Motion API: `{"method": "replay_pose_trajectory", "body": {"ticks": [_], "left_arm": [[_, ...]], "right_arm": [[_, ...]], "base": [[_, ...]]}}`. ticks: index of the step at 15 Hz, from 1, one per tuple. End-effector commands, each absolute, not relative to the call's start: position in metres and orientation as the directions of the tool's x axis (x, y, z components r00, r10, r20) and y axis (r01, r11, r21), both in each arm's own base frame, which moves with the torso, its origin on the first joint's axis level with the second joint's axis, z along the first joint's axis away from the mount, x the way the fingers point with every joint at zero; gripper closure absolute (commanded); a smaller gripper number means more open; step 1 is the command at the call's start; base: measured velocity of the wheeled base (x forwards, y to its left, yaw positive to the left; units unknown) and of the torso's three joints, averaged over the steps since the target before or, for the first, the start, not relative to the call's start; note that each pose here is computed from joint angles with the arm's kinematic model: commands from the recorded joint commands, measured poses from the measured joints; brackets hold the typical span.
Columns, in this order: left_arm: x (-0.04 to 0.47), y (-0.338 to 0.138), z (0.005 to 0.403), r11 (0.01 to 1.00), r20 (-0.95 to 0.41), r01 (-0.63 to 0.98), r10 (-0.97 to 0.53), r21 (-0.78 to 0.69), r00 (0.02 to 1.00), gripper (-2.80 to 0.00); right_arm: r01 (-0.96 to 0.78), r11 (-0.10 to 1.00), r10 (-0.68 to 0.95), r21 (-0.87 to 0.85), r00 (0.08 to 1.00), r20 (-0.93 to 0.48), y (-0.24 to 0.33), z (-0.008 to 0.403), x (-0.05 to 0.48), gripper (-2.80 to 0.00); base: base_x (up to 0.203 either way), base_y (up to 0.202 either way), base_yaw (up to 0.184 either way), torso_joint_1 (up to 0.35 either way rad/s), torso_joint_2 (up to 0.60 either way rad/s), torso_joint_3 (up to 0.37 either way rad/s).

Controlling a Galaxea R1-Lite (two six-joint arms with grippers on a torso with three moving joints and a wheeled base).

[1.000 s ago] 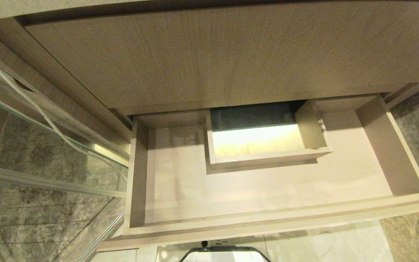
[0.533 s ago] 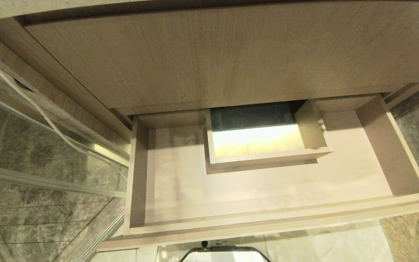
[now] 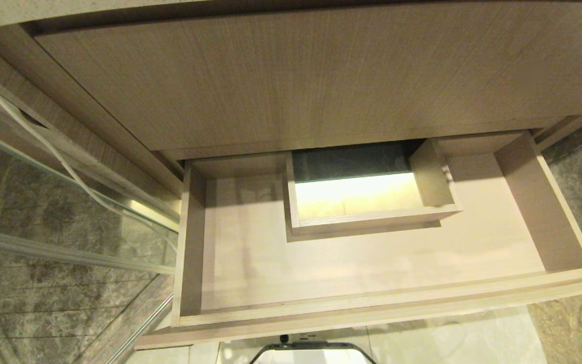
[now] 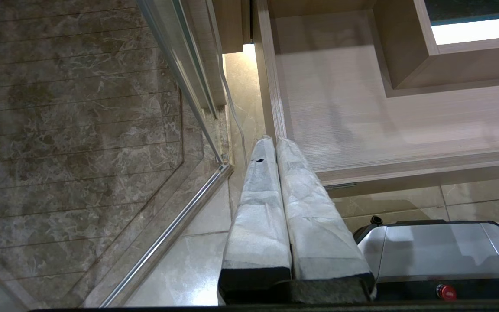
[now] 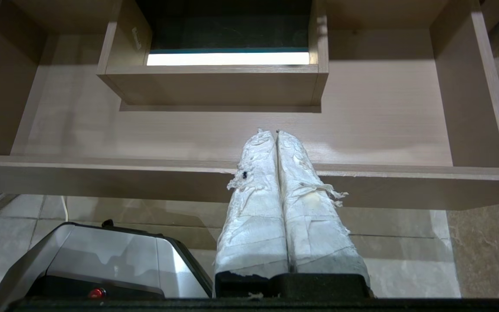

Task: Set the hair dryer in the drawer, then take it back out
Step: Pick up the hairdryer

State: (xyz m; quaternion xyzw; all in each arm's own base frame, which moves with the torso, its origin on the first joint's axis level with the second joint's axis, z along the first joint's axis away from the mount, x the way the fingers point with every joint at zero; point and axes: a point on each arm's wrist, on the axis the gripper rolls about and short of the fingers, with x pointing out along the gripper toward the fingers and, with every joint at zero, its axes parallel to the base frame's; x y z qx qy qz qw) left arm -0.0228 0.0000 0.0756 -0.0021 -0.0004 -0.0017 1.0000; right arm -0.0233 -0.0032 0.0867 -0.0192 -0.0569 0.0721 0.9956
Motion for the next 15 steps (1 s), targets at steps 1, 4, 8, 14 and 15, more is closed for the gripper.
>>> {"method": "replay_pose_trajectory", "body": {"ticks": [1,4,8,14,15], "left_arm": [[-0.0228,0.0,0.0755,1.0,0.001,0.002,-0.002,-0.005,1.0,0.0],[-0.0228,0.0,0.0756,1.0,0.002,0.003,-0.003,-0.005,1.0,0.0],[-0.0228,0.0,0.0755,1.0,0.001,0.003,-0.003,-0.005,1.0,0.0],[-0.0228,0.0001,0.0749,1.0,-0.006,0.0,0.0,-0.003,1.0,0.0],[-0.0228,0.0001,0.075,1.0,-0.005,0.0,0.0,-0.002,1.0,0.0]], "right_arm": [[-0.143,0.989,0.147,-0.048,0.983,0.11,-0.0032,0.0748,-0.023,0.0],[-0.143,0.989,0.147,-0.048,0.983,0.11,-0.0032,0.0748,-0.023,0.0],[-0.143,0.989,0.147,-0.048,0.983,0.11,-0.0032,0.0748,-0.023,0.0],[-0.144,0.988,0.149,-0.051,0.983,0.109,-0.0031,0.0746,-0.023,0.0],[-0.148,0.987,0.155,-0.069,0.982,0.109,-0.003,0.0746,-0.023,0.0]], "base": [[0.0,0.0,0.0,0.0,0.0,0.0],[0.0,0.0,0.0,0.0,0.0,0.0],[0.0,0.0,0.0,0.0,0.0,0.0],[0.0,0.0,0.0,0.0,0.0,0.0],[0.0,0.0,0.0,0.0,0.0,0.0]]}}
